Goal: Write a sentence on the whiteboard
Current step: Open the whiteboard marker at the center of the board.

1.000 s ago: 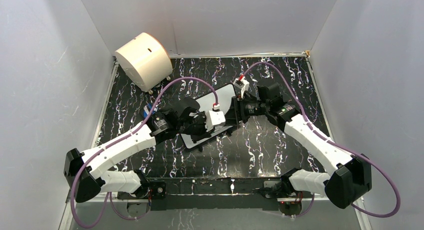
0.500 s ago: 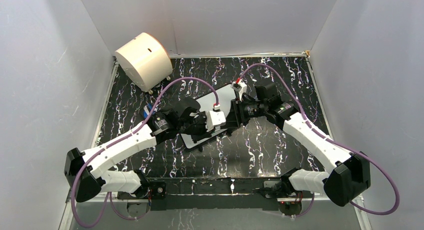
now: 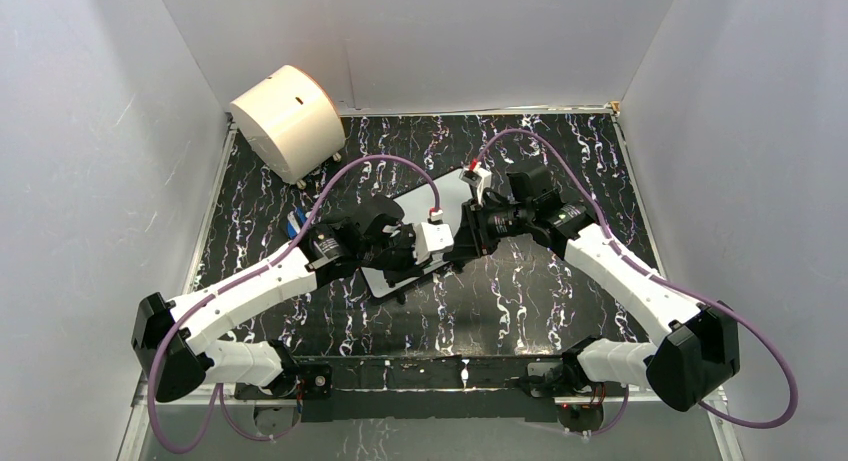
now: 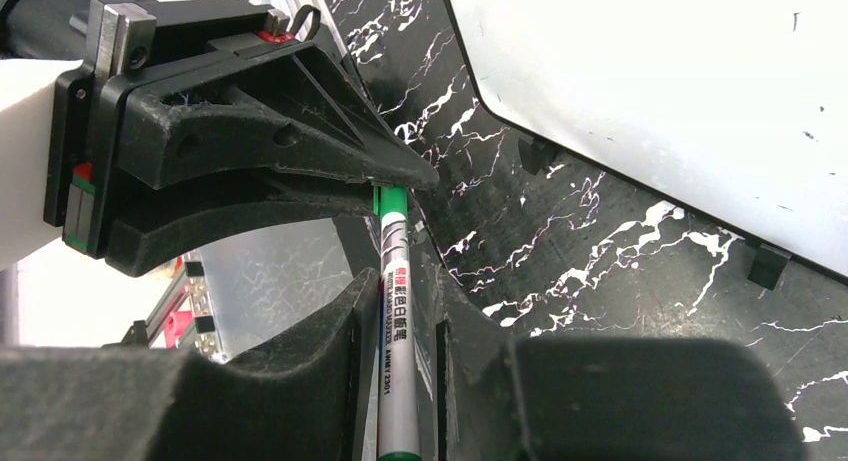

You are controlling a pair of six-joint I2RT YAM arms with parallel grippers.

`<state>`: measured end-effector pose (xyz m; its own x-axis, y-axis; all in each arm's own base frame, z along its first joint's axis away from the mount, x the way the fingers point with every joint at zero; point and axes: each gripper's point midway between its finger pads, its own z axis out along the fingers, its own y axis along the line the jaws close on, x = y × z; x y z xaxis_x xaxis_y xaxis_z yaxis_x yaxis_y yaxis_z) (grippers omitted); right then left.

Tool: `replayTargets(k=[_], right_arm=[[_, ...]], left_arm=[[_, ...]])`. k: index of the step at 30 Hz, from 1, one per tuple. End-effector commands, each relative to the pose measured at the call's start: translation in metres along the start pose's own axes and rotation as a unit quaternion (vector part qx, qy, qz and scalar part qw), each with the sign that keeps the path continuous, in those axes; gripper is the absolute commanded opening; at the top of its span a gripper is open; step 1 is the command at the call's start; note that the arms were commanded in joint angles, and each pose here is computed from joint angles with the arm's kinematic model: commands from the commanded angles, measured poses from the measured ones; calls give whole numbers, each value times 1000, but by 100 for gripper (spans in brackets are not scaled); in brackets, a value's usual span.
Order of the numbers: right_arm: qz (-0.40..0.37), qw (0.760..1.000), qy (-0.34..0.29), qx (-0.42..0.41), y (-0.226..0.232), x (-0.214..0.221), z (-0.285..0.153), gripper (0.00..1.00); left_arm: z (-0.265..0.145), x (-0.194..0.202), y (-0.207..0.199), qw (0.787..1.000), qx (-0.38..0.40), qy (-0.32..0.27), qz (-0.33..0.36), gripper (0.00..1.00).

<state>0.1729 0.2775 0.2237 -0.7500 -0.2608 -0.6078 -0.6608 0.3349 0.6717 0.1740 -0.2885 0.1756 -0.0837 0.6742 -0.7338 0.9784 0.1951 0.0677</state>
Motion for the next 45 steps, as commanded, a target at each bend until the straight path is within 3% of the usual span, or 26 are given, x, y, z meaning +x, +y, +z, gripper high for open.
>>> replayTargets(k=[1,6,12,34,45], right_arm=[[-31,999,-8,-30,19,-14,-4,31],[-39,999,-8,-36,21,-13,-3,22],[-51,998,-9,-44,26,-12,-6,0],[-94,993,-53,-40,42,-24,-42,0],[-105,989,-64,-78,54,-26,-50,0]], left_arm=[[-5,-8,0,1000,2,-11,8,0],[-4,-7,1,1000,3,-11,7,0],[-7,-7,3,1000,-2,-12,6,0],[-31,3,18,998,-59,-23,10,0],[-38,4,22,996,-76,-34,10,0]])
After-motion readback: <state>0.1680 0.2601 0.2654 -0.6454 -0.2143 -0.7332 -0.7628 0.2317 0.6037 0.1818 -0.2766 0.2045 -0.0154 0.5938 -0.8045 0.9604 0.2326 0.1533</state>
